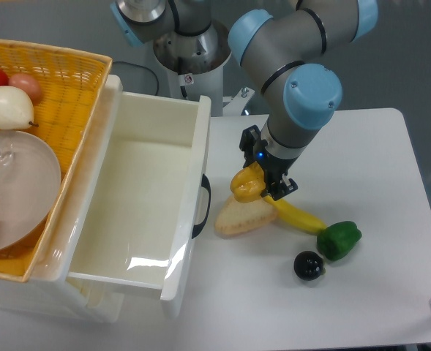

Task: Place the yellow pepper in the upper white drawer
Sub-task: 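Close the gripper around the yellow bell pepper on the bread, then lift the yellow pepper and carry it over the open white drawer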

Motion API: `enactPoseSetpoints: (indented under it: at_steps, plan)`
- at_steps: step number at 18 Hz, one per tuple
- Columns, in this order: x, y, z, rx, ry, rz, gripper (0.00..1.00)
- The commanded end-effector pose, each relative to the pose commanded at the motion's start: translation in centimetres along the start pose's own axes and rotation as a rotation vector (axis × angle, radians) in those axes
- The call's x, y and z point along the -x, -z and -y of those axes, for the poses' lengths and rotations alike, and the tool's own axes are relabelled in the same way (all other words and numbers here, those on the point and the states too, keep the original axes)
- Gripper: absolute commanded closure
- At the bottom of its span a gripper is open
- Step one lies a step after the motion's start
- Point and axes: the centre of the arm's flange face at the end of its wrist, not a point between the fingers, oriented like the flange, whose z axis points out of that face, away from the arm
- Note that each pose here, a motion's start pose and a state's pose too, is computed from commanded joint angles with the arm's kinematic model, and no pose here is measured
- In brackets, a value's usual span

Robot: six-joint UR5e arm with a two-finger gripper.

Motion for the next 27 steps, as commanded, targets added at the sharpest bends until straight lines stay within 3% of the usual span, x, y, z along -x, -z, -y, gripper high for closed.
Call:
enactPoseSetpoints:
  at_steps: [12,20,24,27]
  plan:
    - [0.2,0.9,0.2,-0.046,0.042,0.018,0.87]
    - [-0.3,4.1,0.4,-0.096,0.206,0.071,0.87]
    - [-1.4,7.4,-1.2,-0.264,0.362,0.096,0.87]
    - [-1.9,8.6,-2.0,-0.289,0.384,0.111,0.87]
